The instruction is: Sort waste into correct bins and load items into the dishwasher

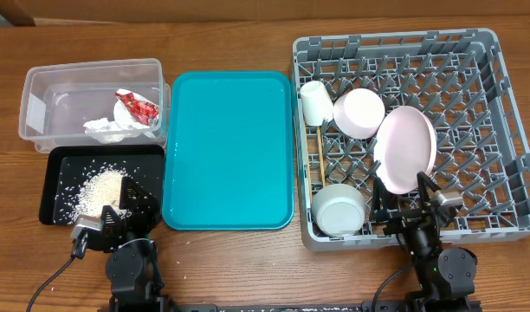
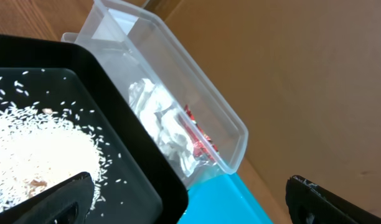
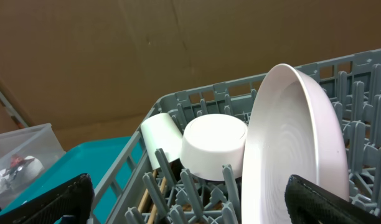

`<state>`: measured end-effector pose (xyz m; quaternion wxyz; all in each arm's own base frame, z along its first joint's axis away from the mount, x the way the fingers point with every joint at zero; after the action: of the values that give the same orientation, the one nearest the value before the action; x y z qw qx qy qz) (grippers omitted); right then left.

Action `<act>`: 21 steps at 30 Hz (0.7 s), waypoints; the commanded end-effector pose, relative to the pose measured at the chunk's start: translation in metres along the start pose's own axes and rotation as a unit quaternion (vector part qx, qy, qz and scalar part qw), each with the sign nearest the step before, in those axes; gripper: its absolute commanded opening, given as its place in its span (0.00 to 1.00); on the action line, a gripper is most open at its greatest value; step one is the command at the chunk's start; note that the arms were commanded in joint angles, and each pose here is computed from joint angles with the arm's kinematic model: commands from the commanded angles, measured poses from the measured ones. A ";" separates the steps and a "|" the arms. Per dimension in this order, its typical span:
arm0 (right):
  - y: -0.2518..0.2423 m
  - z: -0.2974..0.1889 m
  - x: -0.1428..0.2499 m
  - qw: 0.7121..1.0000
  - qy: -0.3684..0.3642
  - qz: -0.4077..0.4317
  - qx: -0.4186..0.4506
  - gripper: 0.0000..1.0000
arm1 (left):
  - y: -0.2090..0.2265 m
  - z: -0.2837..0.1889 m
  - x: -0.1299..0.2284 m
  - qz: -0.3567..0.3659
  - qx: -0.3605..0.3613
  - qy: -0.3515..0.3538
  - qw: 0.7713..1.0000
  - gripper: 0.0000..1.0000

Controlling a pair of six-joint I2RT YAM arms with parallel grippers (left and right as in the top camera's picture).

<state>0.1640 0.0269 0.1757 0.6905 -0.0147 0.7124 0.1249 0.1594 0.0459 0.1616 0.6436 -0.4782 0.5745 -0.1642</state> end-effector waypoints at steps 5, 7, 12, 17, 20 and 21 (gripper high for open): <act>-0.007 0.000 0.003 1.000 0.000 -0.002 0.031 1.00 | -0.008 -0.005 0.000 0.010 0.032 -0.007 0.999 1.00; -0.007 0.000 0.003 1.000 0.000 -0.002 0.031 1.00 | -0.008 -0.005 0.000 0.029 0.032 -0.007 0.999 1.00; -0.007 0.000 0.003 1.000 0.000 -0.002 0.031 1.00 | -0.009 -0.005 0.000 0.122 0.037 -0.006 0.992 1.00; -0.007 0.000 0.003 1.000 0.000 -0.002 0.031 1.00 | -0.018 -0.008 0.019 0.395 0.123 0.049 0.909 1.00; -0.007 0.000 0.003 1.000 0.000 -0.002 0.031 1.00 | -0.021 -0.010 0.027 0.517 0.168 0.055 0.837 1.00; -0.007 0.000 0.003 1.000 0.000 -0.002 0.031 1.00 | -0.021 -0.010 0.027 0.536 0.170 0.051 0.825 1.00</act>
<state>0.1640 0.0270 0.1756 0.6903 -0.0153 0.7125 0.1249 0.1637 0.0216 0.1665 0.6765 -0.1402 0.7229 0.0063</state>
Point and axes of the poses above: each gripper's point midway between its finger pads, its own z axis out along the fingers, its own y axis along the line the jaws close on, x = y × z, the point moved 8 cm from there along -z, back along the fingers, and after that the axes turned 7 degrees about -z, right-handed, at the moved point
